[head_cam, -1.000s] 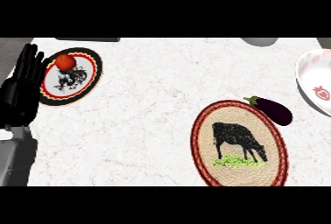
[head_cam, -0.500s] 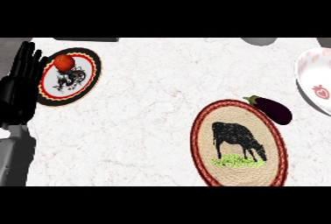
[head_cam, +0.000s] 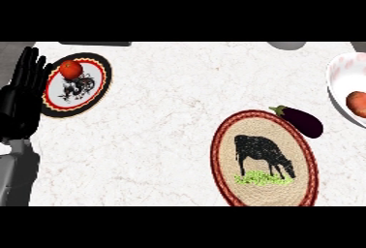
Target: Pick the squash from the placemat and place it in the bowl
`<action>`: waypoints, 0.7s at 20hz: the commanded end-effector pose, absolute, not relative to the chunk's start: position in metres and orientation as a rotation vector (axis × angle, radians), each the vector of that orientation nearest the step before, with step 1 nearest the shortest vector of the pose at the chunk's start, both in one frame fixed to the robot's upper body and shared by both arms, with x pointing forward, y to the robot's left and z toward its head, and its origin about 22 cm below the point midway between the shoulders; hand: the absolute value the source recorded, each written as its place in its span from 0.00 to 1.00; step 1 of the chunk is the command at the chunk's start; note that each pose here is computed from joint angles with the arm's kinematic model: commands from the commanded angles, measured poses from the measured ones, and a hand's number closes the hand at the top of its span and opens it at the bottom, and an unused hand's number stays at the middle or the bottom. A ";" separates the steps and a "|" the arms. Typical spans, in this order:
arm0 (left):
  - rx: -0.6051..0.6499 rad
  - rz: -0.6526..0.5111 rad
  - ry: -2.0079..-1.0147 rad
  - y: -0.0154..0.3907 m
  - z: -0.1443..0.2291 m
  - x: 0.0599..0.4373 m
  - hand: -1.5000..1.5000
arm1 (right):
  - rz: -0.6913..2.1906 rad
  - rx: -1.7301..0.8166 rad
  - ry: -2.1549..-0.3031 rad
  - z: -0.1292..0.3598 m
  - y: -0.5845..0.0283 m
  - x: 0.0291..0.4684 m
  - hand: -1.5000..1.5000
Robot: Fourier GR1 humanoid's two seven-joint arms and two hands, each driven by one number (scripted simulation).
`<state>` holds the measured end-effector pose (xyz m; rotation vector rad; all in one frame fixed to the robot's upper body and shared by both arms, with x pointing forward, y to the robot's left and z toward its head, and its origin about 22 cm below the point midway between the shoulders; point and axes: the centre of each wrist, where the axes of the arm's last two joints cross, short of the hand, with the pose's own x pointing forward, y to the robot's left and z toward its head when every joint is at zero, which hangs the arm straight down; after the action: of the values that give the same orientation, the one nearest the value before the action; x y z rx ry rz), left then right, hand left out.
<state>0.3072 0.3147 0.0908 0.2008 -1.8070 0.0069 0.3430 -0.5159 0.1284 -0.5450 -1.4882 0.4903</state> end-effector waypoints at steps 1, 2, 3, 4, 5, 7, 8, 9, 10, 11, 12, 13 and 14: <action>0.212 0.011 -1.800 0.313 0.076 0.299 0.50 | 0.277 -0.588 -1.626 0.134 -0.526 0.335 0.00; 0.198 0.016 -1.802 0.318 0.081 0.305 0.50 | 0.243 -0.622 -1.639 0.135 -0.535 0.327 0.00; 0.192 -0.001 -1.801 0.316 0.085 0.296 0.50 | 0.180 -0.634 -1.641 0.147 -0.546 0.319 0.00; 0.182 0.004 -1.800 0.305 0.084 0.306 0.50 | 0.166 -0.636 -1.652 0.146 -0.551 0.313 0.00; 0.185 0.020 -1.812 0.328 0.084 0.300 0.50 | 0.107 -0.646 -1.646 0.155 -0.558 0.308 0.00; 0.186 0.015 -1.822 0.316 0.081 0.305 0.50 | 0.067 -0.663 -1.645 0.149 -0.570 0.291 0.00; 0.191 0.011 -1.804 0.319 0.094 0.302 0.50 | 0.023 -0.681 -1.616 0.156 -0.573 0.289 0.00; 0.196 0.002 -1.810 0.323 0.086 0.303 0.50 | 0.009 -0.670 -1.623 0.171 -0.589 0.272 0.00; 0.194 -0.003 -1.813 0.317 0.085 0.305 0.50 | -0.030 -0.667 -1.631 0.166 -0.585 0.276 0.00; 0.179 0.012 -1.827 0.313 0.098 0.305 0.50 | -0.049 -0.656 -1.605 0.166 -0.588 0.271 0.00; 0.176 0.006 -1.819 0.308 0.094 0.307 0.50 | -0.052 -0.651 -1.613 0.167 -0.595 0.261 0.00; 0.204 0.024 -1.825 0.324 0.088 0.304 0.50 | -0.064 -0.644 -1.629 0.159 -0.597 0.254 0.00; 0.202 0.022 -1.806 0.323 0.087 0.302 0.50 | -0.056 -0.630 -1.657 0.163 -0.606 0.242 0.00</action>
<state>0.3041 0.3185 0.0889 0.1933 -1.8148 0.0132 0.2693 -0.5880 0.1601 -0.6462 -1.6240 -0.0060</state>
